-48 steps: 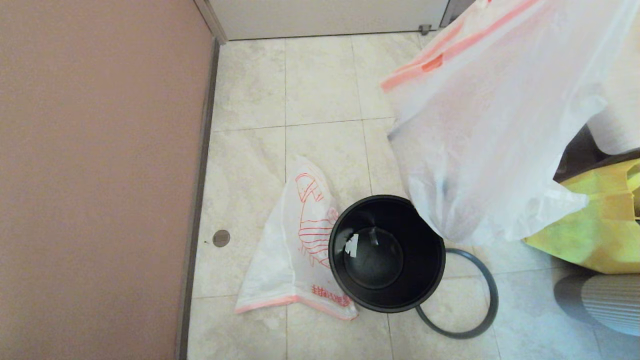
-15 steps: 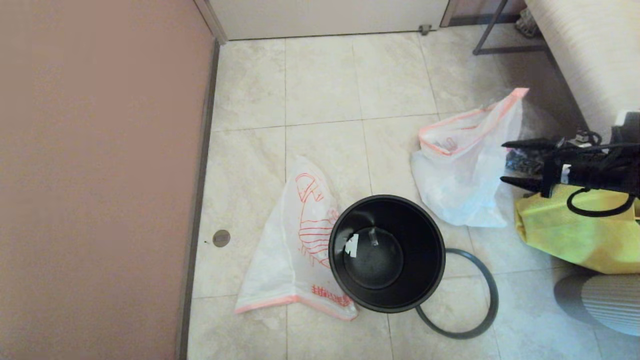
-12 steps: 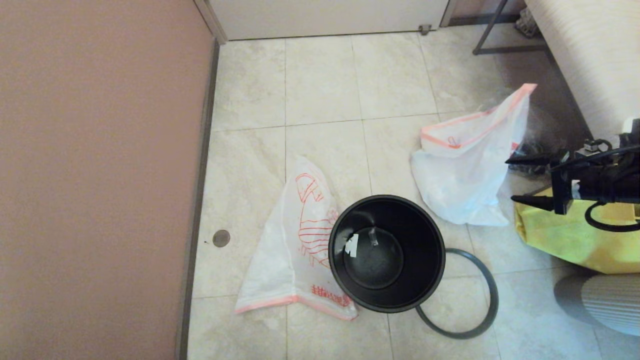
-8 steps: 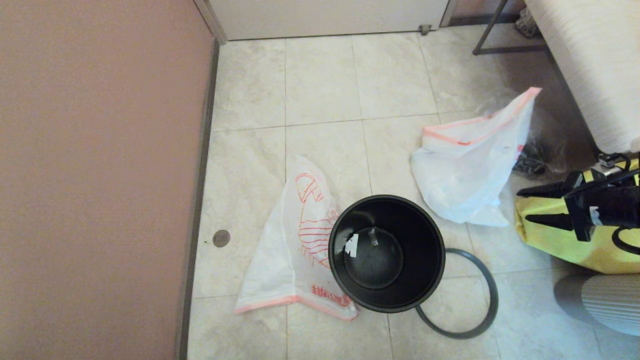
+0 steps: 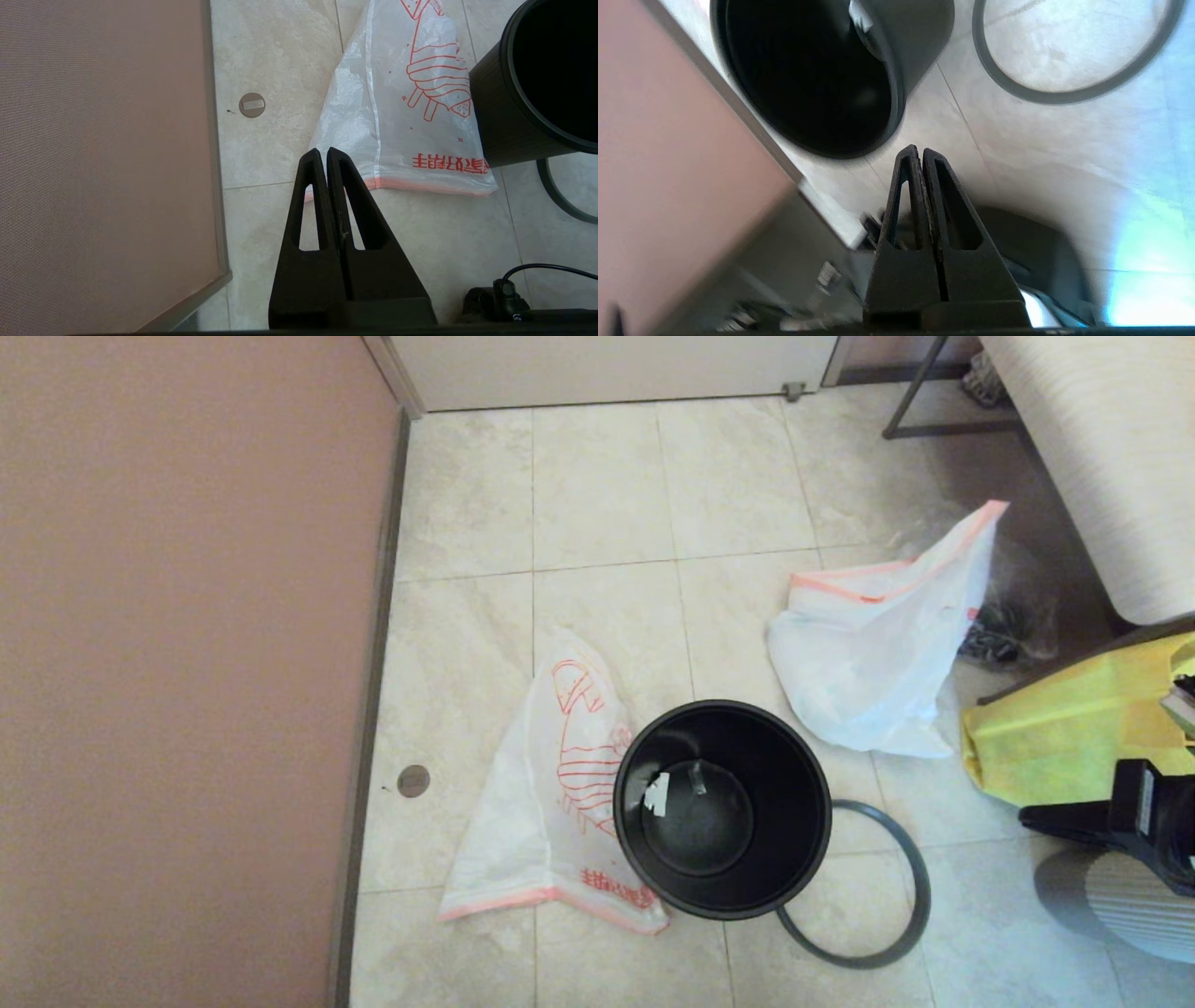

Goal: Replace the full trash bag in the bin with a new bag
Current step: Place the trash bag on the floor, then pick up a new trash bag

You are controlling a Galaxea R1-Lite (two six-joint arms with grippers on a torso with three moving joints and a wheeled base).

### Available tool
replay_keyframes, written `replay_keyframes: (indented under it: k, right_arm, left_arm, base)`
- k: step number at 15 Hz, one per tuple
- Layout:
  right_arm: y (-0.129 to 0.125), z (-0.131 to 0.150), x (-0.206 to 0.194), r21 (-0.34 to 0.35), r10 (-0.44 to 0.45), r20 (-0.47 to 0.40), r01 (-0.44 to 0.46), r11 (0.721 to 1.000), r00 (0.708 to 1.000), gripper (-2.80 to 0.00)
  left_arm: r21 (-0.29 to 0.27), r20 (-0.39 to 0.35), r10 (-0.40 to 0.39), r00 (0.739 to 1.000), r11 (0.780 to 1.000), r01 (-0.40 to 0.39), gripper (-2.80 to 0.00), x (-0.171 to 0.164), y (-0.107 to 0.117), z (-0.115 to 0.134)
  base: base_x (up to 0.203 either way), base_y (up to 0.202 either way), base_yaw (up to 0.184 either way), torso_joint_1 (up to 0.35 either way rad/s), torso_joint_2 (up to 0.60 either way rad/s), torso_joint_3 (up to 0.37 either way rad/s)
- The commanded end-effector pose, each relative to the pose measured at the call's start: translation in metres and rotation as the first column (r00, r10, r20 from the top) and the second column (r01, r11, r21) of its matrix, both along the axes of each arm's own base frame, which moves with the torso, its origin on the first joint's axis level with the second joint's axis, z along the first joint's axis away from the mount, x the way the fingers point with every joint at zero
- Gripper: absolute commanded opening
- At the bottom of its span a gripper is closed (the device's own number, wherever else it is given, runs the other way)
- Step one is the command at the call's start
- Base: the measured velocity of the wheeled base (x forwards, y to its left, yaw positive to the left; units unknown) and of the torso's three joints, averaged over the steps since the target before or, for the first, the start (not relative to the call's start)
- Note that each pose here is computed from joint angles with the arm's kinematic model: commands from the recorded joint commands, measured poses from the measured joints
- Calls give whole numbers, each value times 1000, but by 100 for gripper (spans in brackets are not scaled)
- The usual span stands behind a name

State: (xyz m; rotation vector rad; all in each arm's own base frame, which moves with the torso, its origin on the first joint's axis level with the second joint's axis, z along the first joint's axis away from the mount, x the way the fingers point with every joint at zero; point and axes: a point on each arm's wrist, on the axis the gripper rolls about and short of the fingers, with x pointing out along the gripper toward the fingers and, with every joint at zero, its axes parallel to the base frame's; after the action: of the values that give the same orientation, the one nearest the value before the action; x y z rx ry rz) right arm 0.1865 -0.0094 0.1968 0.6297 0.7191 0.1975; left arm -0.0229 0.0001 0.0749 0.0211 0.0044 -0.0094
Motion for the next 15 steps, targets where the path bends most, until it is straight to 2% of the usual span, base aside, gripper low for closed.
replay_keyframes:
  k: [1, 4, 6, 9, 12, 14, 15]
  right_arm:
    - [9, 19, -47, -34, 35, 120, -31, 999, 992, -280]
    - [16, 23, -111, -127, 101, 192, -78, 989, 976, -280]
    - [16, 15, -144, -215, 99, 221, -50, 975, 970, -280]
    - [16, 2, -190, -306, 95, 313, 6, 952, 945, -280]
    - [17, -24, -226, -430, 172, 308, -25, 902, 936, -280]
    - [17, -45, -238, -499, 222, 305, -43, 865, 926, -280]
    - [16, -57, -237, -536, 238, 276, -56, 842, 931, -280]
  left_arm:
    - [0, -2, 0, 1000, 1000, 0, -280, 0, 0, 0]
    - [0, -2, 0, 1000, 1000, 0, -280, 0, 0, 0]
    - [0, -2, 0, 1000, 1000, 0, -280, 0, 0, 0]
    - [0, -2, 0, 1000, 1000, 0, -280, 0, 0, 0]
    - [0, -2, 0, 1000, 1000, 0, -280, 0, 0, 0]
    - [0, -2, 0, 1000, 1000, 0, -280, 0, 0, 0]
    - [0, -2, 0, 1000, 1000, 0, -280, 0, 0, 0]
  base:
    - [0, 0, 0, 0, 0, 0]
    - [0, 0, 0, 0, 0, 0]
    - [0, 0, 0, 0, 0, 0]
    - [0, 0, 0, 0, 0, 0]
    - [0, 0, 0, 0, 0, 0]
    - [0, 0, 0, 0, 0, 0]
    - [0, 0, 0, 0, 0, 0]
